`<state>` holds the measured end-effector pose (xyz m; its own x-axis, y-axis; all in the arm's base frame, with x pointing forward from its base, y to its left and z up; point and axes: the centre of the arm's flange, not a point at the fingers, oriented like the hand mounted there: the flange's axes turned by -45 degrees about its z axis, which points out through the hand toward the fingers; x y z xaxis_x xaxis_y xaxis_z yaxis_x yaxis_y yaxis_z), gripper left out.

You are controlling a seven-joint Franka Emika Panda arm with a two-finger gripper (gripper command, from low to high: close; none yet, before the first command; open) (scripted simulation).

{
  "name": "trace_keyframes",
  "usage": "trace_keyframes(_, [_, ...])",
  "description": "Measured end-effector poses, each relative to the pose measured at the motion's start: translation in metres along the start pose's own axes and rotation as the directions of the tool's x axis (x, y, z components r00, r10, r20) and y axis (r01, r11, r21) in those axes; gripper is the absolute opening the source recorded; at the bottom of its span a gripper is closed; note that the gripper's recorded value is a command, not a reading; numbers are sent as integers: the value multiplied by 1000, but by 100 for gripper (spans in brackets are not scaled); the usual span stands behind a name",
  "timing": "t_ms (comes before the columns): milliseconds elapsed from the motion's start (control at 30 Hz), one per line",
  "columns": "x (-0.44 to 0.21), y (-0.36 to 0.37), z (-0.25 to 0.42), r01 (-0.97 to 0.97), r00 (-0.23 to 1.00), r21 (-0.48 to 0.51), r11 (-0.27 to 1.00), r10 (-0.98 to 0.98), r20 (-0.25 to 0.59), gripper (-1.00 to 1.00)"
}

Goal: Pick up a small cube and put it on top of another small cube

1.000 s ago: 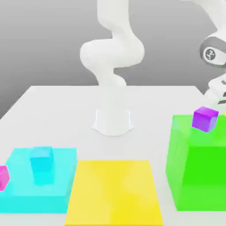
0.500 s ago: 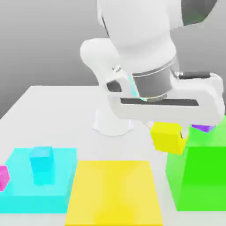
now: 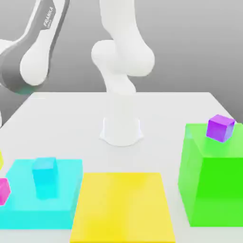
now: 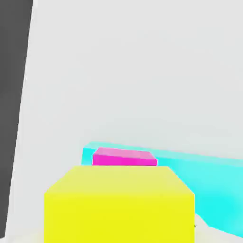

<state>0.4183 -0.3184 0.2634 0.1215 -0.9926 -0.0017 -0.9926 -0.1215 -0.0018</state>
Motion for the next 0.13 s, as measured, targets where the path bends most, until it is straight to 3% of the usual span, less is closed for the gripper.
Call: trace_keyframes(133, [0,0,0,0,1000,0,1000,0,0,100])
